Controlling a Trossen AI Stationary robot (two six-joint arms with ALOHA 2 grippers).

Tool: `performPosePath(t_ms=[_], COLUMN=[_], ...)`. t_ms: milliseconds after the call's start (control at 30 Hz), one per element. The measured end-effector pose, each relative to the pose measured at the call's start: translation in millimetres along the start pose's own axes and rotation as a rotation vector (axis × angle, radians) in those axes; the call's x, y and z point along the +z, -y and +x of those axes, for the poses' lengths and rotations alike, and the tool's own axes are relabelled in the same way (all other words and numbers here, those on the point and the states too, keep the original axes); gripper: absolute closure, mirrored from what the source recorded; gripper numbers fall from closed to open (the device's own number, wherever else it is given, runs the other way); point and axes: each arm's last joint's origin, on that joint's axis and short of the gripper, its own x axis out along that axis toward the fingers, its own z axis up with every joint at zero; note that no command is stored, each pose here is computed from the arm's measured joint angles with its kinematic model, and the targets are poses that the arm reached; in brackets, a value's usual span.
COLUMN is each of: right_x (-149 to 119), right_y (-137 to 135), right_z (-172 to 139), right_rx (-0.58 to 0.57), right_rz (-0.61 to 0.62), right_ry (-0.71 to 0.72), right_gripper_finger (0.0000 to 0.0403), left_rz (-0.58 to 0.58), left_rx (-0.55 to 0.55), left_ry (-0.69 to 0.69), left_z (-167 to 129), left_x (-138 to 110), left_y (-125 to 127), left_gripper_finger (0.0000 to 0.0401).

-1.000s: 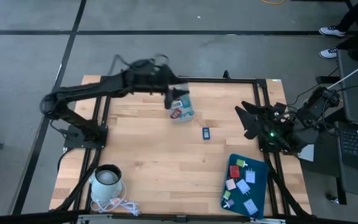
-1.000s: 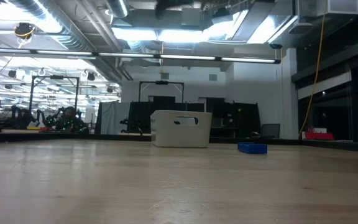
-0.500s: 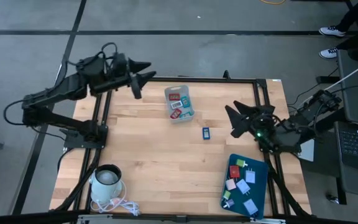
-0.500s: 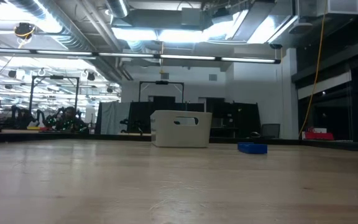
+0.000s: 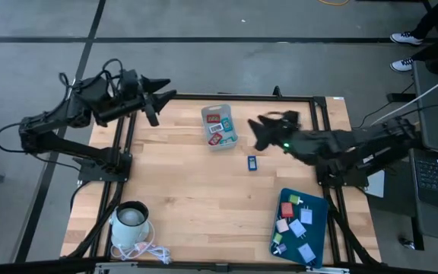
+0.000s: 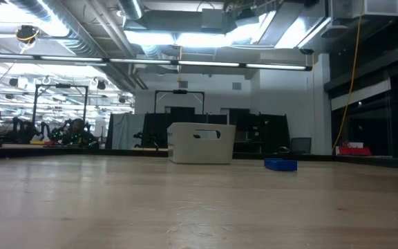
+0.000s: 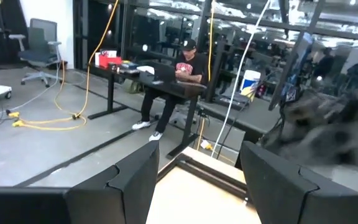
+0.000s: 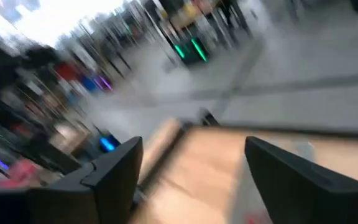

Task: Pick & Place Office items
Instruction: Put the blue digital clock into the gray bin

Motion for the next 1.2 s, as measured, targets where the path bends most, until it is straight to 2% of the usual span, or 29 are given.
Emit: performPosePath(t_ms=[67, 233, 400, 567, 733, 967, 1200], right_x=[-13, -49, -81, -116, -137, -139, -143], right_y=[14, 55, 68, 90, 99, 113, 123], right_z=[17, 59, 98, 121, 127, 118, 116], right_rx=[-0.066, -0.32, -0.321, -0.408, -0.452, -0.633, -0.685], right_rz=[-0.026, -0.104, -0.097, -0.11, -0.121, -0.171, -0.143], right_ry=[-0.106, -0.522, -0.743, -0.925, -1.005, -1.036, -1.058], right_gripper_finger=[0.0123, 0.0143, 0.0135, 0.0114, 0.0096, 0.0096, 0.0094], left_rz=[0.006, 0.026, 0.043, 0.053, 0.071, 0.086, 0.094], left_rx=[0.0, 0.009, 0.03, 0.026, -0.015, -0.023, -0.037], left_ry=[0.007, -0.011, -0.049, -0.075, -0.084, -0.084, -0.085], left_z=[-4, -13, -16, -16, -17, -17, -18], left_x=[2, 2, -1, -3, -3, -3, -3], left_y=[-2, -8, -12, -13, -12, -12, -12], left_gripper_finger=[0.018, 0.018, 0.018, 0.018, 0.018, 0.018, 0.018])
